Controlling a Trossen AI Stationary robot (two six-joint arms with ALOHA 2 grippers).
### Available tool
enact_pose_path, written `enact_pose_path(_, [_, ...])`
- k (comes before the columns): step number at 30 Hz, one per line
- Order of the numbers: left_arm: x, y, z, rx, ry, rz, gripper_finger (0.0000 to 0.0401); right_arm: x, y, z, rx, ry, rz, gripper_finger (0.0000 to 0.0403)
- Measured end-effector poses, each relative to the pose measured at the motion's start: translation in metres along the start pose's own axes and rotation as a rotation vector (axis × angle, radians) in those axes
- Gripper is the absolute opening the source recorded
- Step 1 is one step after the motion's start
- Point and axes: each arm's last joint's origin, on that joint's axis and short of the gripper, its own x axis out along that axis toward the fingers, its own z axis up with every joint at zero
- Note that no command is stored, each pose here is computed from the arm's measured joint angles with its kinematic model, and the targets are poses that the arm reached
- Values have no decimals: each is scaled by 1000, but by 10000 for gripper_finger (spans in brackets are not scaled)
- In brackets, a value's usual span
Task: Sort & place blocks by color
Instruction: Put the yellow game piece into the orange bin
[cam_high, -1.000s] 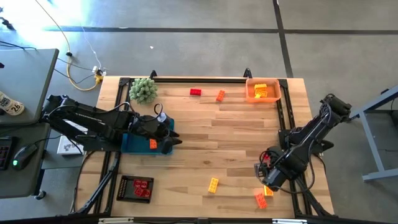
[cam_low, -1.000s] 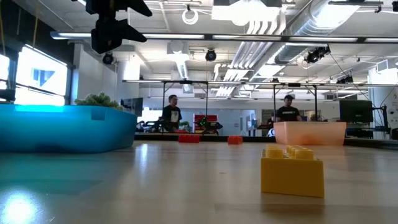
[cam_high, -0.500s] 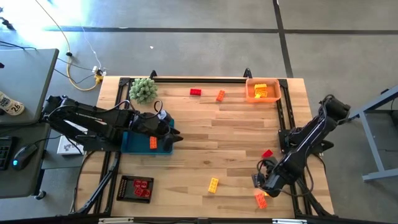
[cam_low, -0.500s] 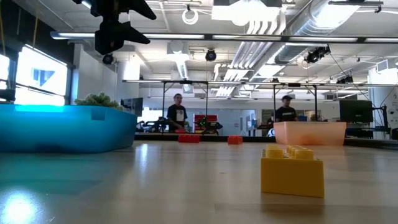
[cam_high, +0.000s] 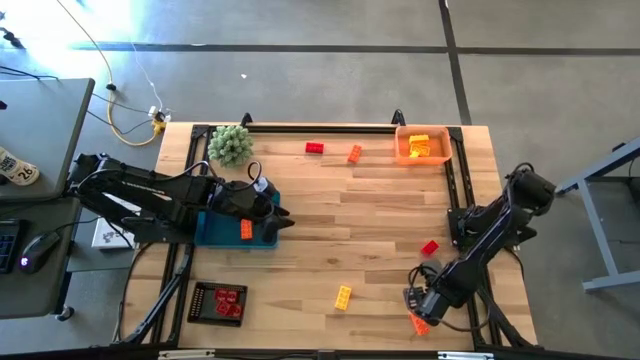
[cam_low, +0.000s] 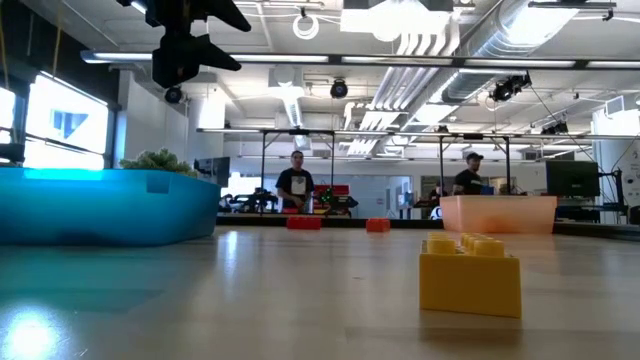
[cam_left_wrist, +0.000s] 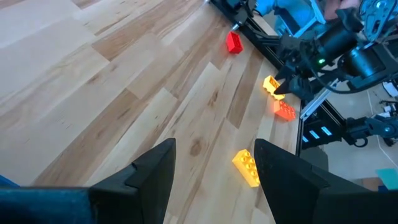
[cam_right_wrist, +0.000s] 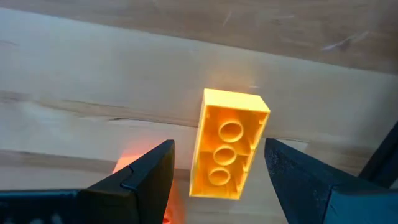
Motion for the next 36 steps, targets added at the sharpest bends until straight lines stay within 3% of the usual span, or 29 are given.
enact_pose_path(10, [0, 0, 0, 0, -2, 2, 206, 18, 2, -2, 2, -10, -60, 227])
enact_pose_path(19, [0, 0, 0, 46, -1, 3, 206, 20, 5, -4, -16, -7, -44, 115])
enact_pose_path(36, [0, 0, 0, 53, -4, 5, 206, 15, 13, 5, 25, -27, 16, 114])
